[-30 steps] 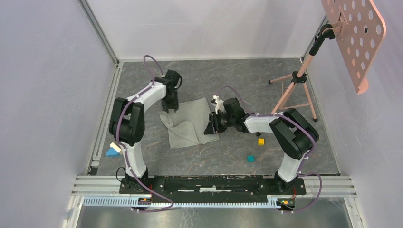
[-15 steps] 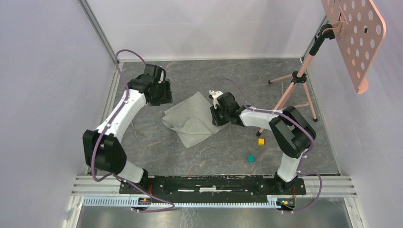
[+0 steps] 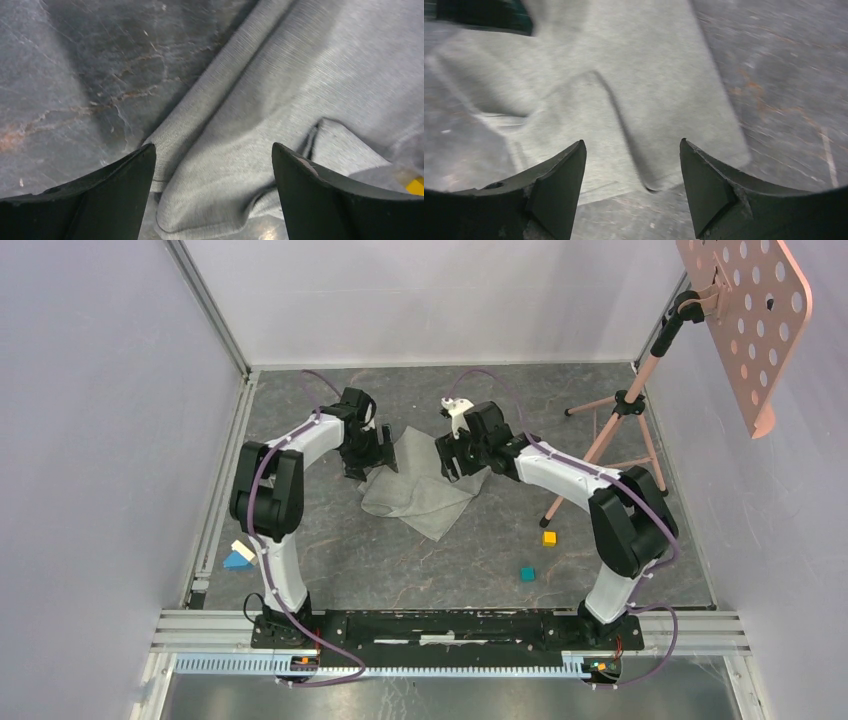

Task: Fold the napkin into a case and place the utensils inside
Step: Smooth out the square-folded napkin at the center of the board.

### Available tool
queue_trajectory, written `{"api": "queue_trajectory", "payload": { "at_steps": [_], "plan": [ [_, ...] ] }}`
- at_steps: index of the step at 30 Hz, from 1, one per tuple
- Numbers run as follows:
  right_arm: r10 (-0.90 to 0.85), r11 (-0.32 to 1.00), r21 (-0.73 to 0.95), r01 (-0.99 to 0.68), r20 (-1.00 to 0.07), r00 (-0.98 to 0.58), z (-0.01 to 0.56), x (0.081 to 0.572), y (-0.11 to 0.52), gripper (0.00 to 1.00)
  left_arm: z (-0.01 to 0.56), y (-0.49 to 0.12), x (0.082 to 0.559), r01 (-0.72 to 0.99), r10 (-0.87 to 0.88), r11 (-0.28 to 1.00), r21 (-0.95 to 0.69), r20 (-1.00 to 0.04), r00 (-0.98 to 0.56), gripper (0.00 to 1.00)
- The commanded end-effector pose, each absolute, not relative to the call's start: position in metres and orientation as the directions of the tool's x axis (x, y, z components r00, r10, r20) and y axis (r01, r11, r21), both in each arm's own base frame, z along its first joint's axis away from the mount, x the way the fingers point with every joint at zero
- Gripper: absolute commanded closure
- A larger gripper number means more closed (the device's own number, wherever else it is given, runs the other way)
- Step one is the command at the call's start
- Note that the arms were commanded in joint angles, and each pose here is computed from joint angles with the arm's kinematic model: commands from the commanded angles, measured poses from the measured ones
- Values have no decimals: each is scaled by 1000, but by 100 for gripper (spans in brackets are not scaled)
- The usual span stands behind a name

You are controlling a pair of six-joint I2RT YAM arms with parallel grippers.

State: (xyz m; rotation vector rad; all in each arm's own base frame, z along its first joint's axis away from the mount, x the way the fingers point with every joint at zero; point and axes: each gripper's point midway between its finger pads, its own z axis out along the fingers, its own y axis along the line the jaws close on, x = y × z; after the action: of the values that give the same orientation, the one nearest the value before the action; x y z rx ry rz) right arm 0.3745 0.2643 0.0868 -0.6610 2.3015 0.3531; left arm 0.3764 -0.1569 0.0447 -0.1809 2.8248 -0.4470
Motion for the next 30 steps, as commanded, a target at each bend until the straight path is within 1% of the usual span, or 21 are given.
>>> {"api": "queue_trajectory", "payload": {
  "at_steps": [1, 3, 5, 6, 8, 11, 14, 17, 21, 23, 26, 30],
  "plan": [
    [-313, 683, 261, -682, -739, -596, 102, 354, 310, 25, 47, -150, 400, -90, -173, 962, -259, -315, -933, 10],
    [-314, 655, 277, -703, -746, -587, 103, 360, 321, 25, 38, -139, 394, -104, -164, 974, -201, -310, -936, 13],
    [-320, 666, 262, -699, -745, -585, 98, 373, 327, 24, 31, -131, 384, -116, -159, 980, -159, -292, -943, 15],
    [-331, 681, 232, -694, -748, -575, 97, 380, 330, 22, 27, -129, 377, -126, -166, 980, -156, -276, -947, 16],
    [-374, 703, 164, -692, -742, -556, 89, 387, 338, 21, 20, -132, 366, -130, -171, 977, -167, -261, -950, 17],
    [-425, 763, 40, -645, -721, -548, 76, 396, 342, 22, 10, -133, 348, -165, -205, 968, -188, -225, -953, 24],
    [-459, 797, -62, -600, -708, -537, 68, 399, 343, 22, 6, -131, 335, -199, -242, 959, -201, -218, -945, 30],
    [-483, 806, -109, -581, -688, -541, 54, 395, 343, 23, 5, -130, 325, -239, -286, 946, -218, -215, -934, 36],
    [-543, 779, -153, -608, -651, -531, 41, 382, 348, 23, 7, -138, 319, -282, -349, 915, -289, -217, -911, 42],
    [-576, 770, -197, -607, -624, -528, 37, 376, 343, 23, 7, -140, 317, -299, -372, 904, -307, -216, -903, 43],
    [-607, 765, -252, -592, -587, -535, 36, 363, 328, 24, 5, -136, 315, -312, -380, 905, -289, -221, -898, 43],
    [-587, 781, -245, -575, -603, -540, 50, 339, 304, 24, -3, -132, 313, -322, -385, 907, -271, -223, -896, 44]
  ]
}}
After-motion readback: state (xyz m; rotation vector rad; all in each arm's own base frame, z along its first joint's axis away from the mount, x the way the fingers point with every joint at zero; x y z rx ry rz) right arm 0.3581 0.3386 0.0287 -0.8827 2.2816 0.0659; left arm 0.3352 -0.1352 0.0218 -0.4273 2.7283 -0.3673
